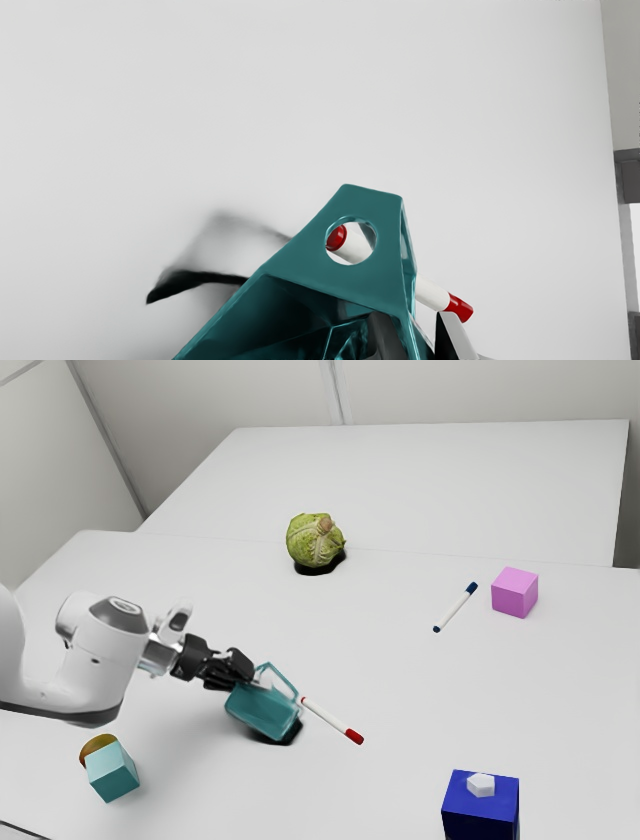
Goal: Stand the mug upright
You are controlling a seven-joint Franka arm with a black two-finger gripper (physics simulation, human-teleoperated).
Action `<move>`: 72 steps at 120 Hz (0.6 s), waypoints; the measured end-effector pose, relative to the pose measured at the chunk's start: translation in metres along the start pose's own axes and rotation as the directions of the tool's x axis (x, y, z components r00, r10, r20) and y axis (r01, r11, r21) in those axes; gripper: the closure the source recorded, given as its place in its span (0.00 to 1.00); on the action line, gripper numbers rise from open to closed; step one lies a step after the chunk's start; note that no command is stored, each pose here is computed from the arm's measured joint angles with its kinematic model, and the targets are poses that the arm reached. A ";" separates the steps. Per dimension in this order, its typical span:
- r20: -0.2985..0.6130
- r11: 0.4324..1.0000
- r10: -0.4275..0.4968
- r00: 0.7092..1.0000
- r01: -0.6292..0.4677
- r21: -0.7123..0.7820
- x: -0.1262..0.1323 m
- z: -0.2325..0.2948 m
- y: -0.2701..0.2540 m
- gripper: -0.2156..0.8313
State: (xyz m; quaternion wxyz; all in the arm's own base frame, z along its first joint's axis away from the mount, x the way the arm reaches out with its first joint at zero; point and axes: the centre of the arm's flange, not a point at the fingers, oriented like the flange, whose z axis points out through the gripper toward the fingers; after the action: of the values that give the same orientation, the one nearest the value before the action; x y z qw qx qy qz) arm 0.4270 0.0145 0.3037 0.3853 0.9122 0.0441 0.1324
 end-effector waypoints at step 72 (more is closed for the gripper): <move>0.105 0.924 0.346 0.932 -0.358 0.132 0.060 -0.048 0.075 0.96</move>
State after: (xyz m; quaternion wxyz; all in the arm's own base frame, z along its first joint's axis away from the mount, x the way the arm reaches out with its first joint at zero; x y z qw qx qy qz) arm 0.4701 0.0064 0.4017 0.2874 0.9360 -0.1259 0.1593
